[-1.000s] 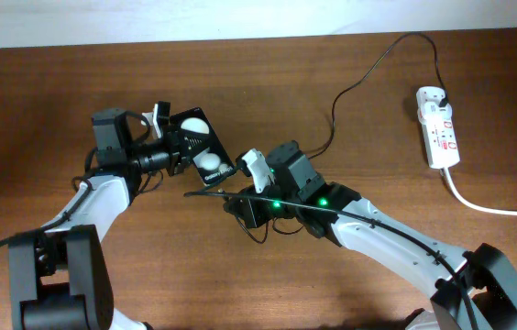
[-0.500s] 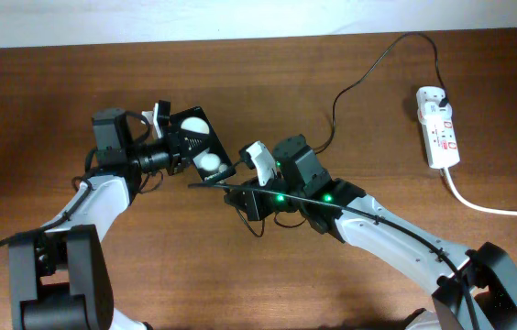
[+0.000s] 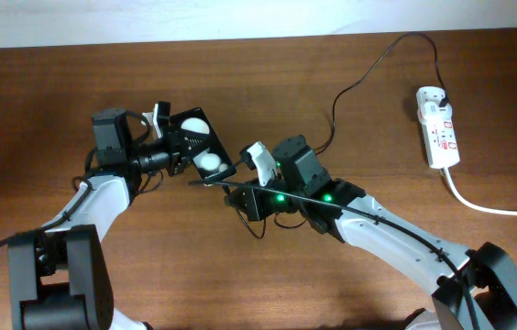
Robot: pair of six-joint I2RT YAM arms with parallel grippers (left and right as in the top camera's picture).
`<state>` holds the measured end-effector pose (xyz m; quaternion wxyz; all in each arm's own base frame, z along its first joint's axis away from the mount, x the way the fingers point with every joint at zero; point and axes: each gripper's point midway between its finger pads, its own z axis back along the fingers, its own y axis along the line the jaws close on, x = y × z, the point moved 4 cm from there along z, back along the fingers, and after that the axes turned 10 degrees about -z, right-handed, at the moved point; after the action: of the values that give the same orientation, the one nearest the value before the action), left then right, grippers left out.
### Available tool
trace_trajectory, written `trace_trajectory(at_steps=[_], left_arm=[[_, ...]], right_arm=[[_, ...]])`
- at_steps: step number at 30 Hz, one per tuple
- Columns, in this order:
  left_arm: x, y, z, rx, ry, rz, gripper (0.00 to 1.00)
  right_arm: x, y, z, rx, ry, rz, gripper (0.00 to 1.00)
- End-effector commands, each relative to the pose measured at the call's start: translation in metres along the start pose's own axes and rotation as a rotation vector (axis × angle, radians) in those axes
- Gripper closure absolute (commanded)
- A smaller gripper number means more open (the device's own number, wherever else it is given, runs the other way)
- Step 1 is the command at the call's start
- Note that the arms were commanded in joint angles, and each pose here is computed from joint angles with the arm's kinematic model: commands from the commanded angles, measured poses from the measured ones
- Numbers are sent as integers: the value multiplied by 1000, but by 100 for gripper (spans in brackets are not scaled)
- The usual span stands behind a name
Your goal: Plug charger to phone and switch on socket
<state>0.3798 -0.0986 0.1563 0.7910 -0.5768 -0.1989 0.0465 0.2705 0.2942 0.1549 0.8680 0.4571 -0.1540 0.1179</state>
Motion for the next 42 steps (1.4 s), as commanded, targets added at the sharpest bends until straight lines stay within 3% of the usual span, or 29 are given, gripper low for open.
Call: trace_trajectory(at_steps=[1, 14, 42], left_arm=[[-2, -4, 0, -32, 21, 4, 100], [-3, -5, 0, -40, 27, 4, 100], [-4, -7, 0, -48, 36, 34, 100]], right_arm=[[6, 1, 2, -4, -35, -13, 96], [5, -2, 2, -23, -39, -79, 96], [12, 8, -1, -2, -87, -24, 96]])
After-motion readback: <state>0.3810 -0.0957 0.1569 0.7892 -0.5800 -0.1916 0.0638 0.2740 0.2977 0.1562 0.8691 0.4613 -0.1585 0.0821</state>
